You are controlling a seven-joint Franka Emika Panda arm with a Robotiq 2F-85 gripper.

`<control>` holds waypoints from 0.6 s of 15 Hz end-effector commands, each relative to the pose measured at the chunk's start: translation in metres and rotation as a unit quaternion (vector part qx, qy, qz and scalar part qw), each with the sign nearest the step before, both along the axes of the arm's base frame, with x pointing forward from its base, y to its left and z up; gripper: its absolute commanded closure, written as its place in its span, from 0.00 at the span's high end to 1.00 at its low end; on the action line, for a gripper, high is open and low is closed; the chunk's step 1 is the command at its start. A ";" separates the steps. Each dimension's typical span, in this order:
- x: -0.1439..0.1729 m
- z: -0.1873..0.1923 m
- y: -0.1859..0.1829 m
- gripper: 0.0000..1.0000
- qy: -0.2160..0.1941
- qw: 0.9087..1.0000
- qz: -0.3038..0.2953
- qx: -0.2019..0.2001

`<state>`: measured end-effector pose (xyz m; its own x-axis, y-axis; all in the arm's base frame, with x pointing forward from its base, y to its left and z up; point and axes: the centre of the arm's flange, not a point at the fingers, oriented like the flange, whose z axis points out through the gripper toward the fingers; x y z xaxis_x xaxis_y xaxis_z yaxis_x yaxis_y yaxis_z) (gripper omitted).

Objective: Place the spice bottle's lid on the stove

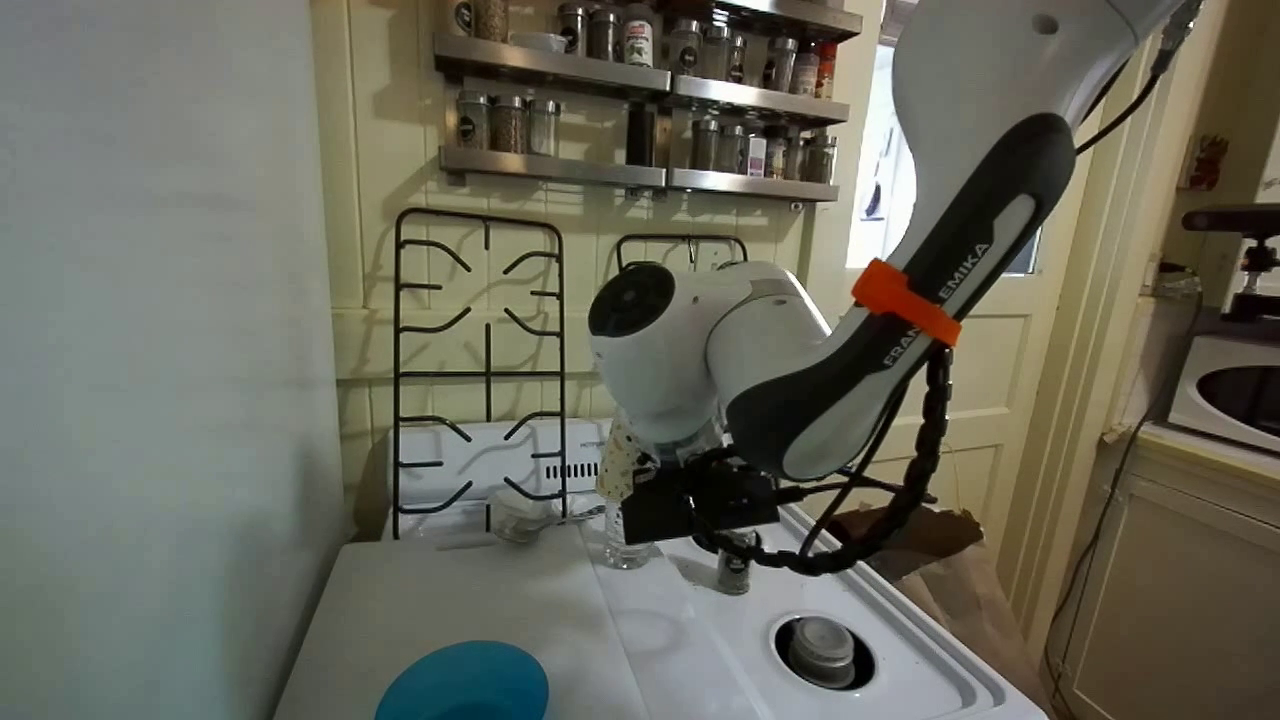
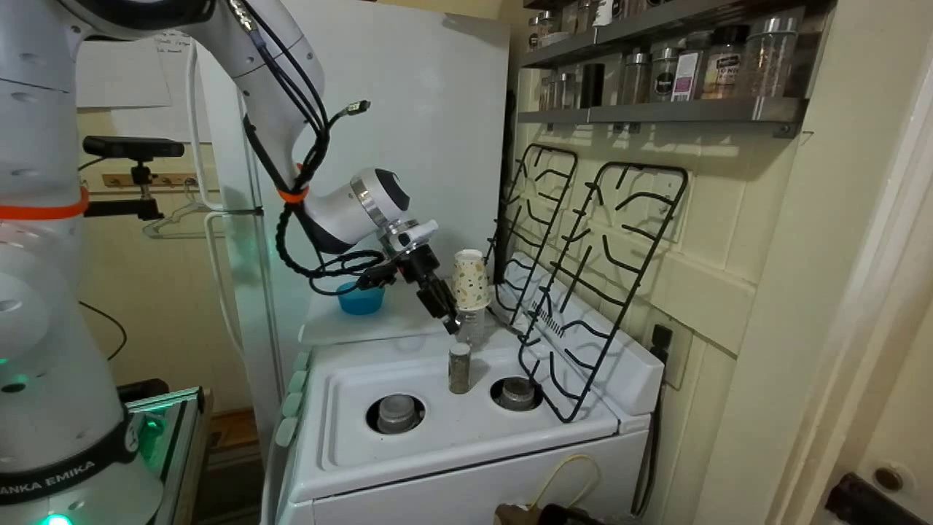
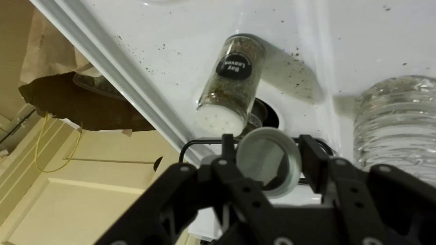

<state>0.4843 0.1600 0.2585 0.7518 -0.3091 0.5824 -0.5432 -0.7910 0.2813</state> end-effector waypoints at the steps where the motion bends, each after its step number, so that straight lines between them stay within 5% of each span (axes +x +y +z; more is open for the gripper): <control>1: -0.019 0.009 -0.008 0.24 -0.014 0.998 0.053 0.032; 9: -0.045 0.026 0.003 0.24 -0.004 0.979 0.188 0.079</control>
<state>0.4567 0.1667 0.2775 0.8104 -0.1643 0.5624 -0.2878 -0.9477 0.1378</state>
